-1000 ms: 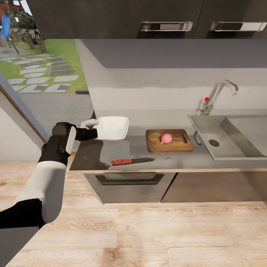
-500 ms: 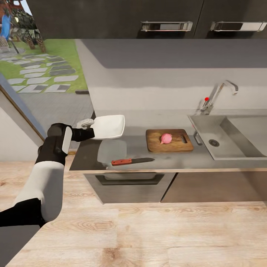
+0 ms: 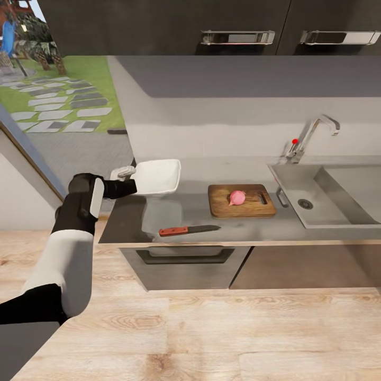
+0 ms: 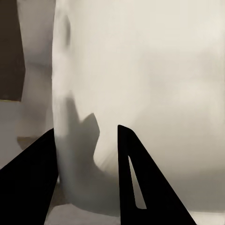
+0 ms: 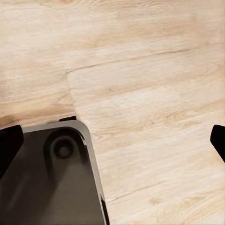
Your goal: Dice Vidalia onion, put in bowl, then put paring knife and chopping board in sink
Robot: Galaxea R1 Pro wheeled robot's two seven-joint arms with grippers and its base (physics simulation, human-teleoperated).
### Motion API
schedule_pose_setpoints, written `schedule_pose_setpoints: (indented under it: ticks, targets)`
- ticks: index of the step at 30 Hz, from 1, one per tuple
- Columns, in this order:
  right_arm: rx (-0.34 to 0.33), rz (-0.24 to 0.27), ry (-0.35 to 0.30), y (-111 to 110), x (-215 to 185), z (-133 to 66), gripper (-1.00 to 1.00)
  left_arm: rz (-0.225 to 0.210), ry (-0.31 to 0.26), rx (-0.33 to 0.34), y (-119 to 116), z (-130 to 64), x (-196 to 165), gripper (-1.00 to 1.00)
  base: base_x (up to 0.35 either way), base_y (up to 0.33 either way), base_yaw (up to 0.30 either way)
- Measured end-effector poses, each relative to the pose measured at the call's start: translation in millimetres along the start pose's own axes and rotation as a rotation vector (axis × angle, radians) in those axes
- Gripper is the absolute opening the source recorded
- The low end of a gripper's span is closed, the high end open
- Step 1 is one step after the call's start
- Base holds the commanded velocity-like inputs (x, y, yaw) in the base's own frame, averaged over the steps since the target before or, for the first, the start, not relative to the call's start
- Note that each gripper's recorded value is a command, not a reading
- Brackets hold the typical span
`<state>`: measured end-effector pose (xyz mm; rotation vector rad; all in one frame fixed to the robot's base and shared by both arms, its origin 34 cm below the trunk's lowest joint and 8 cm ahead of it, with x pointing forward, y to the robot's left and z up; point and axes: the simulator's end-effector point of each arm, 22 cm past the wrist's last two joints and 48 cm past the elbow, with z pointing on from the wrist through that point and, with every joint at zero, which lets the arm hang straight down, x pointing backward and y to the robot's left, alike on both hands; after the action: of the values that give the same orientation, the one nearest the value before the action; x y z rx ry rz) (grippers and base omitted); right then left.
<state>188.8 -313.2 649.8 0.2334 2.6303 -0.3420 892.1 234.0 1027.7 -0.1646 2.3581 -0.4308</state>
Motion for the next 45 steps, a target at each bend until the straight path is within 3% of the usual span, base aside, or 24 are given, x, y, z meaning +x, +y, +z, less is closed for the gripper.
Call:
schedule_pose_setpoints:
  ticks: [4,10,17,26,45]
  targets:
    - [0.000,0.000,0.001,0,0,-0.2,1.00,0.021,-0.027,0.007,-10,-5.0,-9,-1.00,0.000,0.000,0.000]
    - [0.000,-0.001,0.002,0,1,-0.3,1.00,0.061,-0.023,0.005,-19,-3.7,-9,-1.00,0.000,0.000,0.000]
    - [0.000,-0.001,0.002,0,1,-0.2,1.00,0.055,0.034,-0.007,-12,8.8,12,-1.00,0.000,0.000,0.000]
    - [0.000,0.000,0.002,0,1,-0.3,1.00,0.074,0.056,-0.049,0,11.9,19,-1.00,0.000,0.000,0.000]
    - [0.000,-0.001,0.002,0,1,-0.2,1.00,0.074,0.062,-0.053,1,12.6,21,-1.00,0.000,0.000,0.000]
